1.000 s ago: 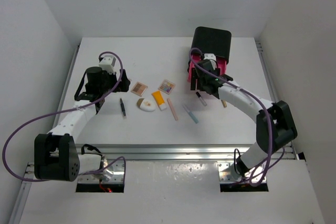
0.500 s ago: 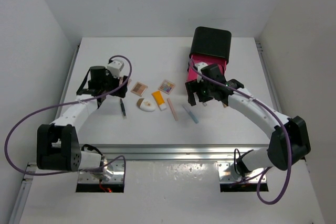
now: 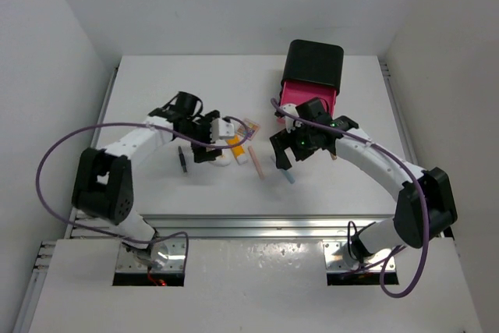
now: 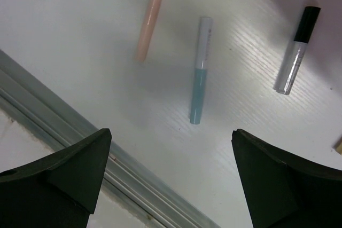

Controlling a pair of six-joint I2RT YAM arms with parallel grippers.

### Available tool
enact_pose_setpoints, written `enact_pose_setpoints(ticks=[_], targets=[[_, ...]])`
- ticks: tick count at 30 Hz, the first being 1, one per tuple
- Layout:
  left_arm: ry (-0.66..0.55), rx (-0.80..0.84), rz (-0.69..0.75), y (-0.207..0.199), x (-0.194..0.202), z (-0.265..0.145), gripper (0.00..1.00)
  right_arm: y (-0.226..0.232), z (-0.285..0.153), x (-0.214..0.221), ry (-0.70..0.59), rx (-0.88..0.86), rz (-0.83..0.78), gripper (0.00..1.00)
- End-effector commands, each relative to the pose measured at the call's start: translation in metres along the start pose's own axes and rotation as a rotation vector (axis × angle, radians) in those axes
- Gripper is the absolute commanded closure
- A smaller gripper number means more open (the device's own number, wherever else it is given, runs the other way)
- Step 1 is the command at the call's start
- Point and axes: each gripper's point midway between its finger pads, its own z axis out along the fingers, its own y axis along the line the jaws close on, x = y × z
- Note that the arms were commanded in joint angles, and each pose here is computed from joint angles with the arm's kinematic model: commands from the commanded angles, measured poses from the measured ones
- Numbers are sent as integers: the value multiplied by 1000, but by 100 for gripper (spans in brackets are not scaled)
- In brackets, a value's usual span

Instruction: Organize the makeup

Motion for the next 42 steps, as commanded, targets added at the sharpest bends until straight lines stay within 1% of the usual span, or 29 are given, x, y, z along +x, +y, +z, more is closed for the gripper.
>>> enact_pose_setpoints(ticks=[1, 5, 9, 11, 13, 14, 17, 20, 22, 25, 26, 28, 29, 32, 33, 34, 36, 38, 39, 40, 42], targets=[[9, 166, 220, -16, -12, 22, 0, 9, -3, -4, -19, -62, -30, 5], [54, 234, 262, -24, -1, 45, 0, 7, -2, 15, -14, -60, -8, 5], [99, 264, 300, -21, 15, 59, 0, 1, -6, 25, -12, -45, 17, 5], [102, 285, 324, -18, 20, 68, 0, 0, -7, 32, -10, -43, 23, 5], [128, 293, 332, -12, 28, 72, 0, -1, -7, 38, -1, -42, 35, 5], [127, 289, 335, -6, 25, 74, 0, 3, -8, 37, -6, -50, 23, 5], [152, 347, 336, -12, 36, 81, 0, -1, -10, 42, -5, -39, 52, 5], [162, 372, 331, -12, 47, 76, 1, -1, -10, 46, -12, -35, 62, 5], [156, 391, 332, -16, 47, 75, 3, -4, -12, 48, -21, -18, 64, 5], [168, 439, 321, -27, 57, 71, 13, -7, -13, 47, -27, 3, 67, 5], [168, 448, 327, -30, 59, 72, 21, -7, -13, 47, -27, 5, 67, 6], [160, 458, 319, -33, 58, 71, 26, -8, -15, 46, -28, 12, 68, 6], [149, 460, 316, -34, 56, 72, 31, -9, -16, 45, -30, 16, 66, 6], [157, 485, 300, -40, 60, 71, 40, -11, -19, 42, -42, 32, 68, 6], [157, 485, 300, -40, 60, 71, 46, -13, -19, 42, -43, 42, 69, 6], [156, 506, 276, -44, 60, 70, 49, -12, -21, 41, -47, 43, 64, 6], [146, 507, 261, -44, 55, 69, 51, -14, -22, 43, -46, 54, 67, 6], [134, 507, 232, -46, 53, 69, 51, -15, -24, 42, -56, 63, 73, 6], [122, 499, 236, -44, 48, 67, 48, -15, -24, 44, -54, 65, 72, 6], [124, 506, 231, -47, 50, 67, 41, -15, -24, 45, -53, 69, 77, 6], [125, 498, 221, -47, 48, 65, 21, -16, -24, 48, -50, 74, 78, 6]])
